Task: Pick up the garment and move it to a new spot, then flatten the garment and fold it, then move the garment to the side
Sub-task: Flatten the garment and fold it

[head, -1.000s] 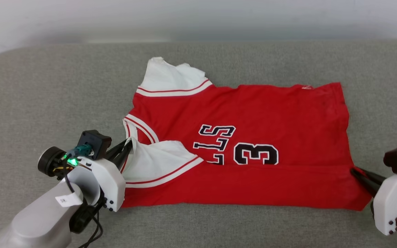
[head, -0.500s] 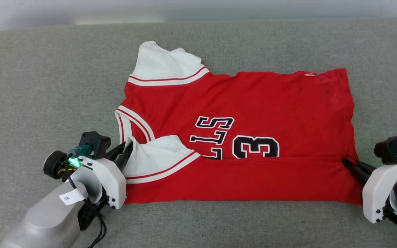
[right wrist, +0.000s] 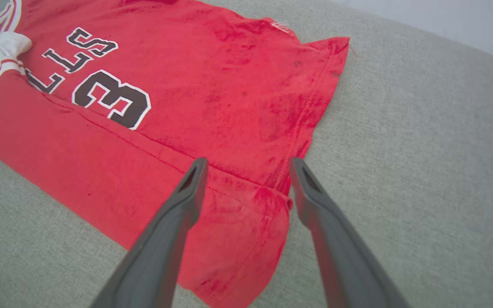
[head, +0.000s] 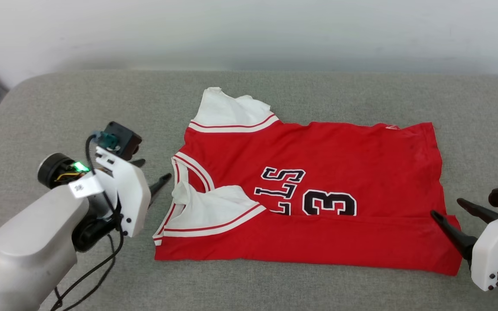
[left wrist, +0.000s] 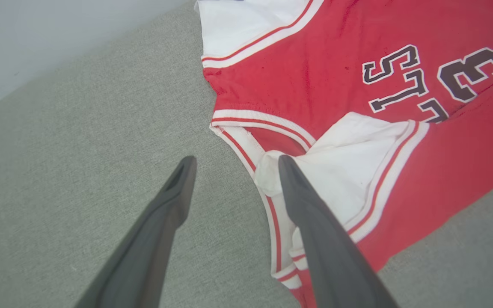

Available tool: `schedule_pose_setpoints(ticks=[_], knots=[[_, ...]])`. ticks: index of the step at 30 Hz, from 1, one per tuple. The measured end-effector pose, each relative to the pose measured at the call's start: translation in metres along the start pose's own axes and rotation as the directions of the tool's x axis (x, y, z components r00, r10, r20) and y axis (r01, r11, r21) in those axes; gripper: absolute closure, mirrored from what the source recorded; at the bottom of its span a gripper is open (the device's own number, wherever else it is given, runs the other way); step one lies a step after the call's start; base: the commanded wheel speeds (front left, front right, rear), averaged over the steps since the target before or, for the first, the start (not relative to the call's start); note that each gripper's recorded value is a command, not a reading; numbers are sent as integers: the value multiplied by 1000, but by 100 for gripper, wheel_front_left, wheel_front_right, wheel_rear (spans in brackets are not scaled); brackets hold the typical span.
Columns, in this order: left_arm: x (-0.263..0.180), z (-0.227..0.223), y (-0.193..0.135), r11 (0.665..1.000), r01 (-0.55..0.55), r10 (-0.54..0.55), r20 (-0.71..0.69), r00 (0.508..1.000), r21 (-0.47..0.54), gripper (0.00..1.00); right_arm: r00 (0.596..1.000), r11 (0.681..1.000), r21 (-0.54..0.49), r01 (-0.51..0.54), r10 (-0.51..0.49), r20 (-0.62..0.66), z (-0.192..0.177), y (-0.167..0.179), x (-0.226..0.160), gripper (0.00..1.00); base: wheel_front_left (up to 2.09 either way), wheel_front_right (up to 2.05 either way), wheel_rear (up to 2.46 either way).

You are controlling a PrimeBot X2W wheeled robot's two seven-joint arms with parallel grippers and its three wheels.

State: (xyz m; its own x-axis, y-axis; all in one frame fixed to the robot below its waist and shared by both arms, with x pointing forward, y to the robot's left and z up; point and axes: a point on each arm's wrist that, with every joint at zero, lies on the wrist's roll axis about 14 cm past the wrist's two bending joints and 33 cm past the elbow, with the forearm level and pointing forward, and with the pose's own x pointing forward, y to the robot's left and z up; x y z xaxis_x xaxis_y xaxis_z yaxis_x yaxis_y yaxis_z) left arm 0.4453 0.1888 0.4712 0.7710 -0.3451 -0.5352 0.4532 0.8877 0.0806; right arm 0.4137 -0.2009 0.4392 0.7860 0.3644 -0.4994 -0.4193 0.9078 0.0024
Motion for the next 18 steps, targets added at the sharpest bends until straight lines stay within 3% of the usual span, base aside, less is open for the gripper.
schedule_pose_setpoints(ticks=[4, 8, 18], knots=[[-10, -4, -16, 996, 70, -78, -149, 986, -57, 0, 1000, 1000, -6, -2, 2, 12, 9, 2, -4, 0, 0, 0, 0], [-15, -21, -26, 990, 113, -135, -312, 940, -88, 0, 1000, 1000, -5, -5, 5, 12, 12, 5, -5, 0, 0, 0, 0], [-5, -86, -36, 980, 110, -189, -597, 780, -166, 0, 1000, 1000, 14, -1, 1, -26, 4, 6, -7, 0, 0, 0, 0]])
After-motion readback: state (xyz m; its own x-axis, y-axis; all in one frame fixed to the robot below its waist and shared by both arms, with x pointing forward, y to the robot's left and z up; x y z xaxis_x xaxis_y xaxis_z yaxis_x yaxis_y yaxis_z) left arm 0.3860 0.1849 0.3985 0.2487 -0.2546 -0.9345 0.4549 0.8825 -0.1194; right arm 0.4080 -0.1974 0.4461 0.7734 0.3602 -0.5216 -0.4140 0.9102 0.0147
